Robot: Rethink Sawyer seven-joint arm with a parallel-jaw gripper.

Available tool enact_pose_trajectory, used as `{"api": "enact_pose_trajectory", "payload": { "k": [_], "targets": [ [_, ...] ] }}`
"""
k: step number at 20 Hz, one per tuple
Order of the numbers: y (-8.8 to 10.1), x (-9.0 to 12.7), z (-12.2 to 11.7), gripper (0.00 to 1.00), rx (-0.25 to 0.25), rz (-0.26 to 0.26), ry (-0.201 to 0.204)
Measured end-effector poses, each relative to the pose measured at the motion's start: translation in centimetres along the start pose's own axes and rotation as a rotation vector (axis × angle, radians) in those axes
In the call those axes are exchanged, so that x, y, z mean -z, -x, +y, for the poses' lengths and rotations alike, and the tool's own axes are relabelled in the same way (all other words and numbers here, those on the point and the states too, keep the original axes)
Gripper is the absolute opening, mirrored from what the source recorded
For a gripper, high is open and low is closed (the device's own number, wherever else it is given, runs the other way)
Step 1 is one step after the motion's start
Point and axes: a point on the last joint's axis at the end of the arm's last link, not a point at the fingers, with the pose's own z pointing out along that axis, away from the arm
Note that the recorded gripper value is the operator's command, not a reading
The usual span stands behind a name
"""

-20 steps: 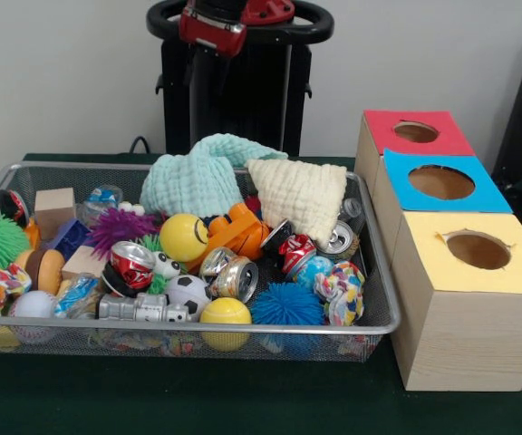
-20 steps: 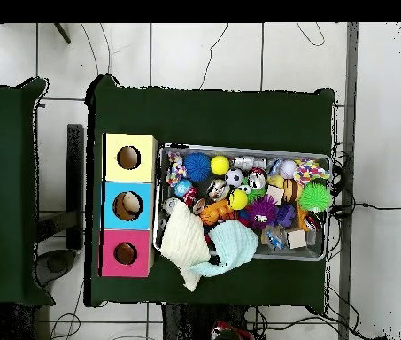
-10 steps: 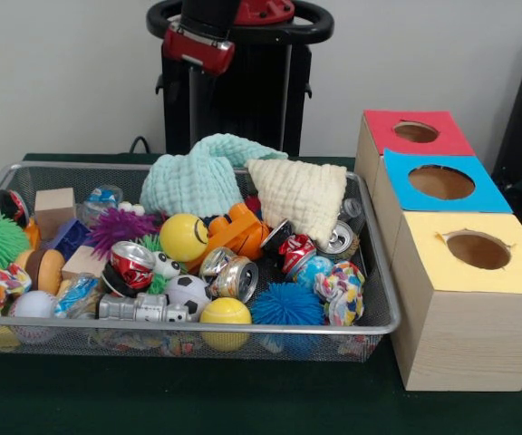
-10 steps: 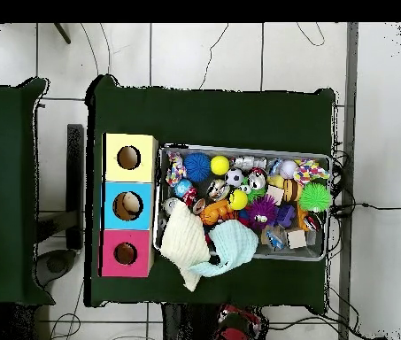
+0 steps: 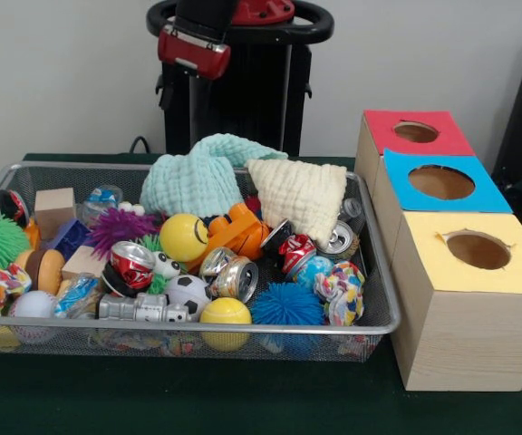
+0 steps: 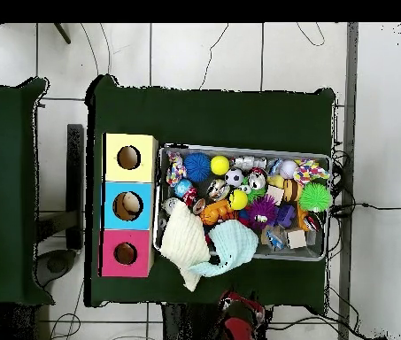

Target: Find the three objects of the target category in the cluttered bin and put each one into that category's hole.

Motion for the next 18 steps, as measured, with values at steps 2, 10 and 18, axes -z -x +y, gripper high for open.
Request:
{"api": "enact_pose_trajectory", "payload": {
  "k": [2,10,18],
  "targets": [
    [1.4,-0.4,-0.3,1.0,-0.01,-0.013,-0.005],
    [4.2,-1.2,-1.2,1.0,-0.05,0.042,-0.054],
    [7.3,-2.1,-1.1,1.0,-0.059,0.043,-0.084]
  ]
}}
